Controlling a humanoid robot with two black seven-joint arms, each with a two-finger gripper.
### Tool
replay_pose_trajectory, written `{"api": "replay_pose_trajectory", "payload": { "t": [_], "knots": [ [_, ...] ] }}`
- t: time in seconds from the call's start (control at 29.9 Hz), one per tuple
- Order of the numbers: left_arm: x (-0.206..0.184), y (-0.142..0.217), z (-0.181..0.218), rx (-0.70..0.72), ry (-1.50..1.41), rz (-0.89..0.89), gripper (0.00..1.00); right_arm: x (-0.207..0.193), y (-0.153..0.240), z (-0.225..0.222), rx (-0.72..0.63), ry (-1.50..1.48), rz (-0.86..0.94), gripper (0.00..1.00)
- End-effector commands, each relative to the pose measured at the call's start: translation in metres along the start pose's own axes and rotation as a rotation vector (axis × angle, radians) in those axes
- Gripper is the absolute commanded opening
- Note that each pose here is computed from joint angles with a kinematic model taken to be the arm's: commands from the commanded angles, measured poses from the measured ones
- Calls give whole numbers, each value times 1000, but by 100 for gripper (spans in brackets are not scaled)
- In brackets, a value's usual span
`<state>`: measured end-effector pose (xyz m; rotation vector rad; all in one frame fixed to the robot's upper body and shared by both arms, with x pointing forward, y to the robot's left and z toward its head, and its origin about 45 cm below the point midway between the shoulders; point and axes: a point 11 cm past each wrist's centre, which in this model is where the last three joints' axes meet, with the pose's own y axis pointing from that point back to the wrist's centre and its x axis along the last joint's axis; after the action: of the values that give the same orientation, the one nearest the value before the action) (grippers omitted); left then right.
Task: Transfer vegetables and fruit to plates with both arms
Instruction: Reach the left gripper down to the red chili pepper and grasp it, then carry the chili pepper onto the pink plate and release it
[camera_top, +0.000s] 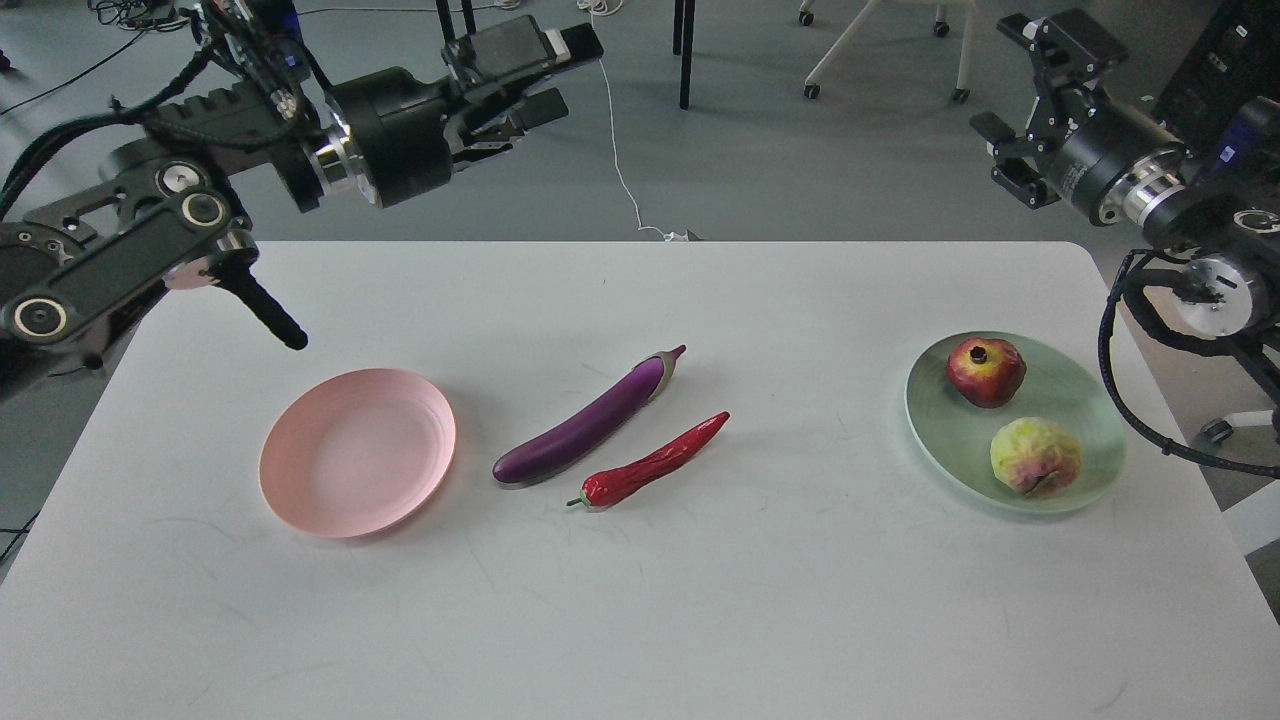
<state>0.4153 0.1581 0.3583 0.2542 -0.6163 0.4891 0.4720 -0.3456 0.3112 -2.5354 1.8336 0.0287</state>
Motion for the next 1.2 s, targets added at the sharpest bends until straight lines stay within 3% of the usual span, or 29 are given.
{"api": "replay_pose_trajectory", "payload": {
  "t": [0.0, 0.2, 0.37, 0.53, 0.74, 0.94, 1.17],
  "knots": [
    [-43, -29, 4, 8, -205, -143, 96, 10, 6, 3, 38, -175, 53, 99],
    [-110, -54, -13, 50, -476, -355, 96, 49, 42, 38, 113, -479, 143, 99],
    [-165, -60, -34, 59, -724, -516, 91, 65, 83, 86, 79, -543, 159, 99],
    [-208, -49, -68, 81, -879, -649, 84, 75, 96, 92, 106, -558, 208, 99],
    [-224, -30, -110, 169, -899, -692, 67, 60, 86, 95, 118, -595, 178, 99],
    [-217, -17, -132, 239, -883, -701, 58, 54, 78, 90, 133, -604, 161, 99],
    [-220, -11, -138, 244, -863, -710, 25, 53, 73, 84, 144, -602, 152, 99]
  ]
}}
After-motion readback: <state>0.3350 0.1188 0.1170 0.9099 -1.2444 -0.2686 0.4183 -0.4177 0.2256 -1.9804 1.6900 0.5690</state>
